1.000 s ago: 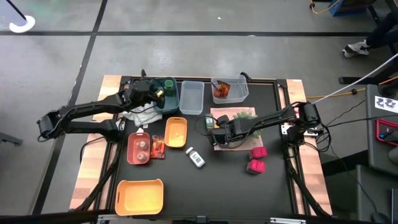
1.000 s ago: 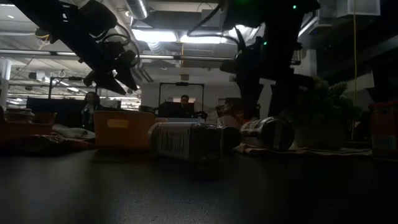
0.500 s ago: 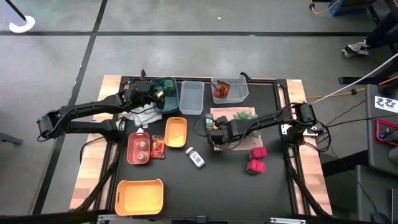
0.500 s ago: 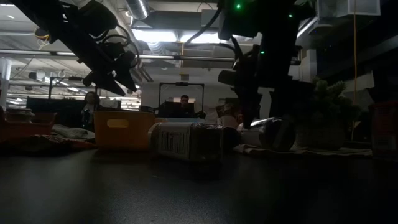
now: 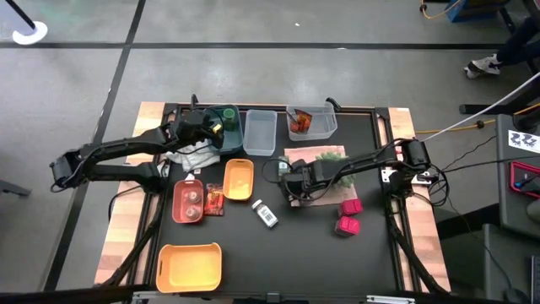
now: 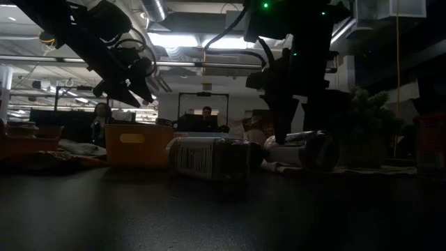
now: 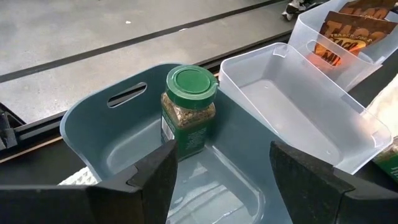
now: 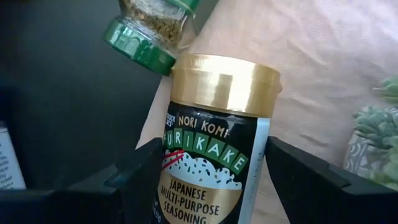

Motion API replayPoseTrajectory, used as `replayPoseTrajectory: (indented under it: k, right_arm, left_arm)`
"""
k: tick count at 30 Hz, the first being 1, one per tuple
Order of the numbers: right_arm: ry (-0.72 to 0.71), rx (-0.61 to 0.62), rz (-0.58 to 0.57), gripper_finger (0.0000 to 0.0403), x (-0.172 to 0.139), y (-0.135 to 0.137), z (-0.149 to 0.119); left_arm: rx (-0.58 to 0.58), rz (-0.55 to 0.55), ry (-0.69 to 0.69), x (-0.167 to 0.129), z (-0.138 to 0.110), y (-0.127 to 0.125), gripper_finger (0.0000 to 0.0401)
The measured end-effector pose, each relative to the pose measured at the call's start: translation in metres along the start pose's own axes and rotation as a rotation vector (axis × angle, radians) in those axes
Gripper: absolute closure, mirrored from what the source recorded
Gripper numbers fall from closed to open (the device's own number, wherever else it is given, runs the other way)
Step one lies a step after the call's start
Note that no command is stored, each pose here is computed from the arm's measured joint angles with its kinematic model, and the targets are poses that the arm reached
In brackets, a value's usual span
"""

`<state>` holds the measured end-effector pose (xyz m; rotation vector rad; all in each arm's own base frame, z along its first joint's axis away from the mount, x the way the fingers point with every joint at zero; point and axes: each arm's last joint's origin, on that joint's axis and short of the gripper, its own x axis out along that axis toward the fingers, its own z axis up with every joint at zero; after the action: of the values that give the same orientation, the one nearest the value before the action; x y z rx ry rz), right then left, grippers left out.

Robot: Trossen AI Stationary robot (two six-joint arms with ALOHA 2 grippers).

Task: Sort spices by type
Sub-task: Put the gold seasoning bottle into the left transparent bin

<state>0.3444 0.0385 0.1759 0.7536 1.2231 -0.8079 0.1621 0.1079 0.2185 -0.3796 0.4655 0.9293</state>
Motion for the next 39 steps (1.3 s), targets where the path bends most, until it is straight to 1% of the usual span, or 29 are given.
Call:
replayPoseTrajectory:
  k: [4, 7, 12, 16, 21, 26, 29, 34, 39]
  right_arm:
    - [-0.002, -0.011, 0.018, 0.0127, -0.004, 0.0, 0.0]
    - [0.005, -0.052, 0.028, 0.0127, -0.005, 0.0, 0.0]
    - [0.022, -0.106, 0.038, 0.0127, 0.003, 0.004, 0.0]
    - [0.02, -0.108, 0.032, 0.0127, 0.005, 0.004, 0.0]
    - [-0.036, -0.108, 0.011, 0.0127, 0.005, 0.004, 0.0]
    - [-0.049, -0.108, 0.005, 0.0127, 0.005, 0.004, 0.001]
    - [-0.052, -0.107, 0.005, 0.0127, 0.005, 0.004, 0.001]
    - [-0.059, -0.106, 0.004, 0.0127, 0.005, 0.004, 0.001]
    - [-0.06, -0.104, 0.002, 0.0127, 0.005, 0.004, 0.002]
  left_arm:
    - [0.0, 0.0, 0.0, 0.0, 0.0, 0.0, 0.0164]
    - [0.0, 0.0, 0.0, 0.0, 0.0, 0.0, 0.0164]
    - [0.0, 0.0, 0.0, 0.0, 0.0, 0.0, 0.0164]
    - [0.0, 0.0, 0.001, 0.0, 0.0, 0.0, 0.0164]
    - [0.002, 0.002, 0.006, 0.0, -0.001, 0.0, 0.0164]
    - [0.004, 0.002, 0.006, 0.0, -0.001, 0.0, 0.0164]
    - [0.04, -0.001, 0.007, 0.0, -0.001, -0.001, 0.0164]
    - [0.11, -0.053, -0.023, -0.01, 0.0, -0.008, 0.0164]
    - [0.144, -0.154, -0.099, -0.038, 0.001, -0.014, 0.0164]
